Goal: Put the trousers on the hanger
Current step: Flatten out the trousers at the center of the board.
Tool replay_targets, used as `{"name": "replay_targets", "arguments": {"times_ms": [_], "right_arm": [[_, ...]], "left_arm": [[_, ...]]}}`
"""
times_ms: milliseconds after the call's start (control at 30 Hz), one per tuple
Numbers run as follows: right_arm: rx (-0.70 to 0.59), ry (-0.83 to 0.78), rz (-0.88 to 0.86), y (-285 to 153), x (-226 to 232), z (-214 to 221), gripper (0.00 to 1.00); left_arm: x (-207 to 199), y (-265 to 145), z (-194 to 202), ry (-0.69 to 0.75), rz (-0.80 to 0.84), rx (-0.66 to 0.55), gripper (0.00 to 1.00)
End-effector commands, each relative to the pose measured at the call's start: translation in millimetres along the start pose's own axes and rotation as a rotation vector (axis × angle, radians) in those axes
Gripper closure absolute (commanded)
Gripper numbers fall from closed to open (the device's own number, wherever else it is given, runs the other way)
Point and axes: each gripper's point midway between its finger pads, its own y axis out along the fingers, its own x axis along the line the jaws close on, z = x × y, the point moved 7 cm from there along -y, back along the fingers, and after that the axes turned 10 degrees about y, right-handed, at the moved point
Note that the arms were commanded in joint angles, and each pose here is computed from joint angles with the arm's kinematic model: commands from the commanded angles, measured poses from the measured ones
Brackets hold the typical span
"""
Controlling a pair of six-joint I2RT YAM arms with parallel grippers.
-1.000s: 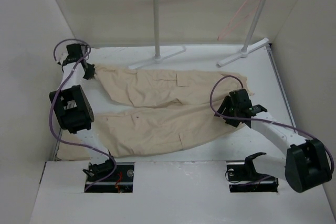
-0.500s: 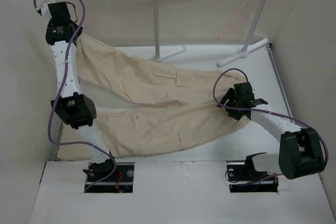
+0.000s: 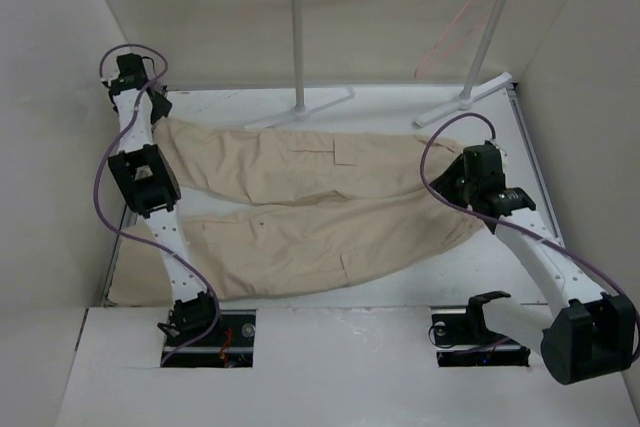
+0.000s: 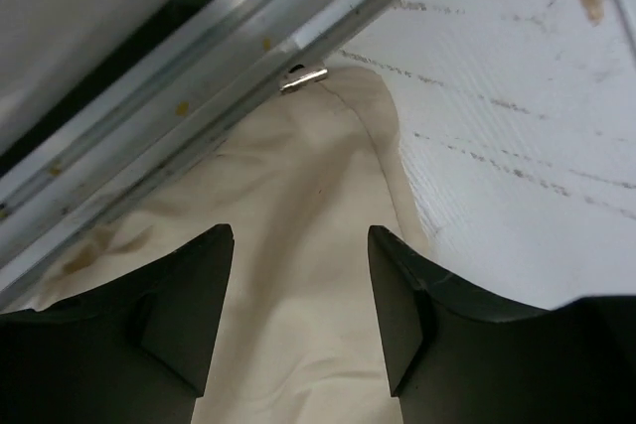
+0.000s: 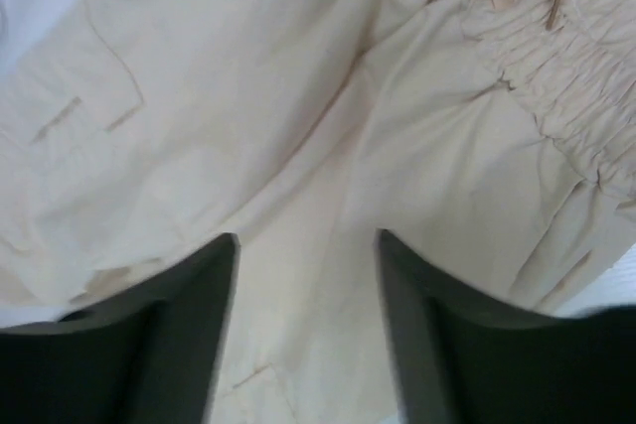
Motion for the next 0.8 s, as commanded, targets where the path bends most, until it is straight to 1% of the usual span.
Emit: {"name": "replay_targets", "arguments": {"times_ms": [0,33,67,100,133,167,200,300,333,367,433,533,633,733,767], "right_arm": [[-0.073,0.021,-0.011,-5,10,-22,0.57],[-0.084,0.032,-0.011,-2,12,-29,0.72],[-0.107,0.036,-0.006,3,13,-37,0.82],[-0.134,0.046,-0.001,8,14,-48,0.85],[-0.162,0.062,0.005,15,13,-60,0.85],[-0.191,0.077,0.016,21,12,-73,0.83],[-0.225,0.095,0.038,29,8,-89,0.77],[-0.283,0.144,0.114,56,-4,-130,0.46],[-0.287,0.154,0.131,66,-7,-142,0.39],[-0.273,0.152,0.148,78,-9,-149,0.35],[-0.239,0.143,0.174,100,-14,-160,0.31],[-0.174,0.139,0.211,127,-22,-164,0.29],[-0.108,0.134,0.216,149,-25,-159,0.31],[-0.025,0.150,0.198,167,-25,-152,0.33],[-0.017,0.157,0.198,171,-25,-152,0.34]], "left_arm": [[15,-126,-58,-0.081,0.057,-0.245,0.46],[19,-134,-51,-0.080,0.041,-0.241,0.46],[19,-142,-41,-0.072,0.031,-0.236,0.46],[14,-150,-27,-0.060,0.031,-0.236,0.46],[8,-158,-11,-0.047,0.041,-0.241,0.46],[-1,-166,9,-0.029,0.059,-0.244,0.46],[-13,-174,32,-0.010,0.087,-0.245,0.46],[-46,-194,106,0.062,0.196,-0.208,0.46],[-55,-199,133,0.092,0.228,-0.175,0.46],[-61,-203,156,0.114,0.254,-0.149,0.46],[-65,-209,196,0.160,0.292,-0.096,0.46],[-52,-216,230,0.182,0.305,-0.063,0.47],[-29,-213,243,0.168,0.282,-0.060,0.47],[-7,-206,241,0.126,0.255,-0.041,0.46],[-2,-206,241,0.115,0.257,-0.035,0.46]]}}
